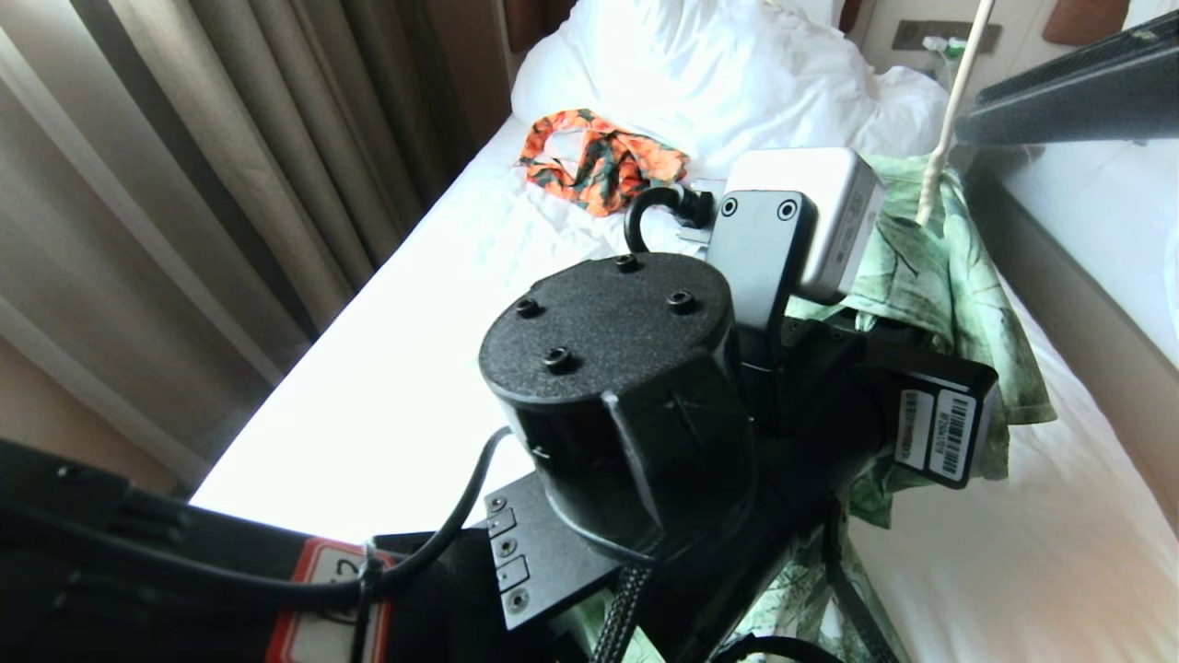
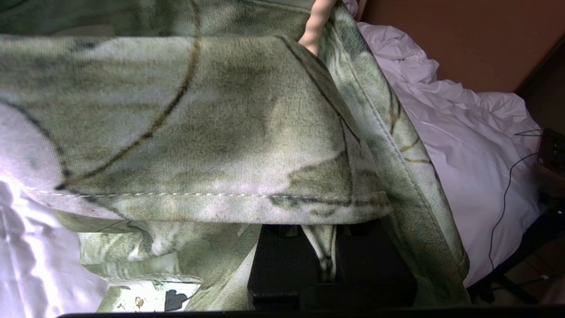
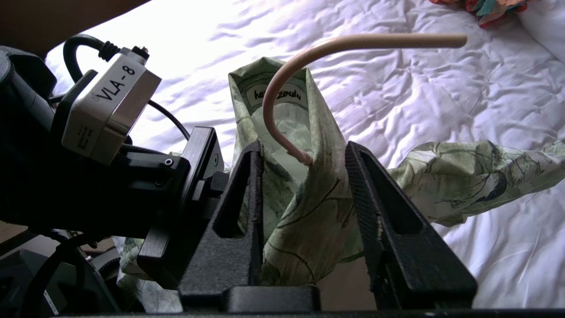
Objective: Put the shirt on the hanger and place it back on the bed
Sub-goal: Take the clothes hanger out of the clothes
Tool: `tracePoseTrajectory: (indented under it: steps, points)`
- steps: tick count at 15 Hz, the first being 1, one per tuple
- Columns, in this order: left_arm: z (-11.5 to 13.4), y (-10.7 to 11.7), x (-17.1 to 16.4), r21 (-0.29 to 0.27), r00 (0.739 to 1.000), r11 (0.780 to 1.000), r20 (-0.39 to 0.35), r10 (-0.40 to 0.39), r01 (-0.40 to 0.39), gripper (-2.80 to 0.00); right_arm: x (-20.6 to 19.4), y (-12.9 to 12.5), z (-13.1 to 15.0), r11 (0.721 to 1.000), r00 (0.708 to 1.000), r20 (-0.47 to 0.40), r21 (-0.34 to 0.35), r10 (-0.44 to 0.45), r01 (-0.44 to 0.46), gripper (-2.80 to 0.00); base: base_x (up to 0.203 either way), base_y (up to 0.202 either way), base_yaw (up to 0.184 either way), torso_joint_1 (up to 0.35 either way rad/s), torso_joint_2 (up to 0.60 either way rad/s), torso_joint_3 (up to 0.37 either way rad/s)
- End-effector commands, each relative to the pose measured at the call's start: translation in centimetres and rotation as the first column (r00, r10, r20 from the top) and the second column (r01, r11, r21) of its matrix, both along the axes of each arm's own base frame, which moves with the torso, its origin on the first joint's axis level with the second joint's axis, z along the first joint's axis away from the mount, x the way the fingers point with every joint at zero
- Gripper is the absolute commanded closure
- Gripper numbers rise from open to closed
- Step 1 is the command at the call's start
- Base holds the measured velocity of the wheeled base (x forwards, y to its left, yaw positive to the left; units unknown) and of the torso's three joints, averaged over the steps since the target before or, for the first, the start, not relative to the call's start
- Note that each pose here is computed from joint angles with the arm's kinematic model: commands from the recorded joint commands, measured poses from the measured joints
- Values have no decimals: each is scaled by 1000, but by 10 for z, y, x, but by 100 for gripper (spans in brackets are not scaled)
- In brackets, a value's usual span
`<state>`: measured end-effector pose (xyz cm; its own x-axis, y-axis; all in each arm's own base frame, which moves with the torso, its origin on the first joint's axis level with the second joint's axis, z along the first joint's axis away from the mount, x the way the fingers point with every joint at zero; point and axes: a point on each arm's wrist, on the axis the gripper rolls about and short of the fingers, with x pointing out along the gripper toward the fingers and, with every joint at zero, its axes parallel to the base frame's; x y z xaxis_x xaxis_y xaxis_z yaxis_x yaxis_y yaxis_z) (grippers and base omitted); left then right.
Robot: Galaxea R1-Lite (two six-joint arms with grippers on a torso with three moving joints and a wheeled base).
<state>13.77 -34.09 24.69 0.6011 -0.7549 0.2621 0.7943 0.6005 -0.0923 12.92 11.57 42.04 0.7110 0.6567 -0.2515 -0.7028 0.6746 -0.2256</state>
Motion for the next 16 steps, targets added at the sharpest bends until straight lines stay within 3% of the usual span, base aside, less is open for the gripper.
tracePoseTrajectory:
  steps: [1,5,9,10,16]
  points:
    - [-1,-2,0,-4,1000,1000,0,1,-1,0,-4,-3,-4,1000,1000,-7,-12,1,-2,-280,0,0,0,0,0,0]
    - [0,-1,0,-7,1000,1000,1,2,-2,0,6,10,-12,999,999,-23,-47,25,-26,-280,0,0,0,0,0,0]
    - [6,4,-2,-17,1000,1000,7,2,-2,0,19,25,-12,999,999,20,-32,41,-41,-280,0,0,0,0,0,0]
    - [8,4,-2,-25,1000,1000,11,0,0,0,21,27,-12,999,999,31,-29,42,-41,0,0,0,0,0,0,0]
    - [25,21,-15,-54,999,998,36,-37,39,0,40,51,-14,999,997,66,2,50,-51,0,0,0,0,0,0,0]
